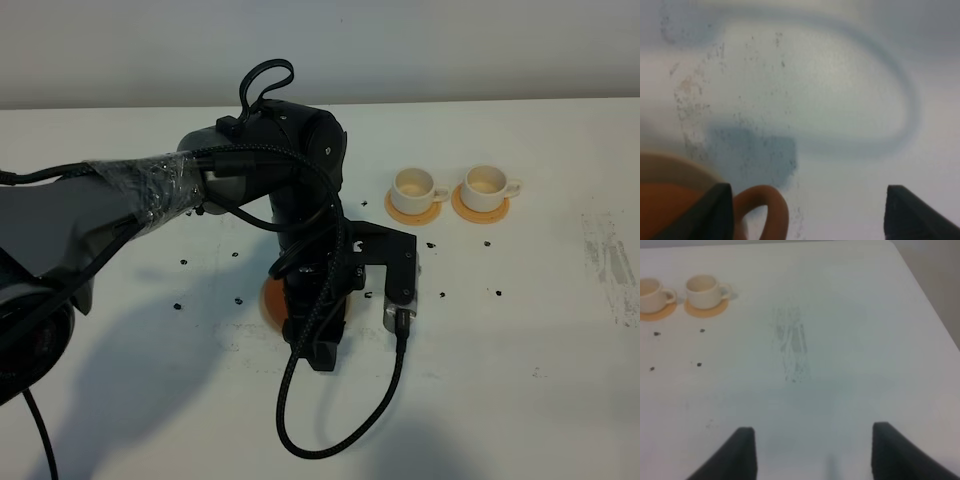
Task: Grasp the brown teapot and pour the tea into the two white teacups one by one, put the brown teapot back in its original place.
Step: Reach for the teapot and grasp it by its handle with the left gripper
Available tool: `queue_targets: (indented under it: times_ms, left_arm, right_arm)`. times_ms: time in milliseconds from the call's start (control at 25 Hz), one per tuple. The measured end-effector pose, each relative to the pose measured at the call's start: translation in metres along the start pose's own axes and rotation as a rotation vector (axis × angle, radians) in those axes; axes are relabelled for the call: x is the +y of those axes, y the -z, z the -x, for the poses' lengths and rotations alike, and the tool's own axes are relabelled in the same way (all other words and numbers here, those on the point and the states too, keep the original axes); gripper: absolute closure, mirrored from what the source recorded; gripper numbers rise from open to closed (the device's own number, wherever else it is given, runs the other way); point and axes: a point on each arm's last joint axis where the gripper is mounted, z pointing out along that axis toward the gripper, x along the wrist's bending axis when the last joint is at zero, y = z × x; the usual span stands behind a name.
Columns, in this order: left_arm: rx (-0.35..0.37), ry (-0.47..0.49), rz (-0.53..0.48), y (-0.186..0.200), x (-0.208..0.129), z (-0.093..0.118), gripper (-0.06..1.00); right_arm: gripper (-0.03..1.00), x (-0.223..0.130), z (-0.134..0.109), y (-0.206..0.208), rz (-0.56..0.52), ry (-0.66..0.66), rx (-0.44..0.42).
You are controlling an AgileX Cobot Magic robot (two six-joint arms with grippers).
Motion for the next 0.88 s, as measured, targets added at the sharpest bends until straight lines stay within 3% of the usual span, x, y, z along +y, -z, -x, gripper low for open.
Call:
queue_targets:
  times_ms: [880]
  left_arm:
    - [-0.039,-0.005,0.001,-0.007,-0.014,-0.001,0.34]
  right_arm:
    - [0.44,0.000,0.000,0.000,0.000,0.000,0.000]
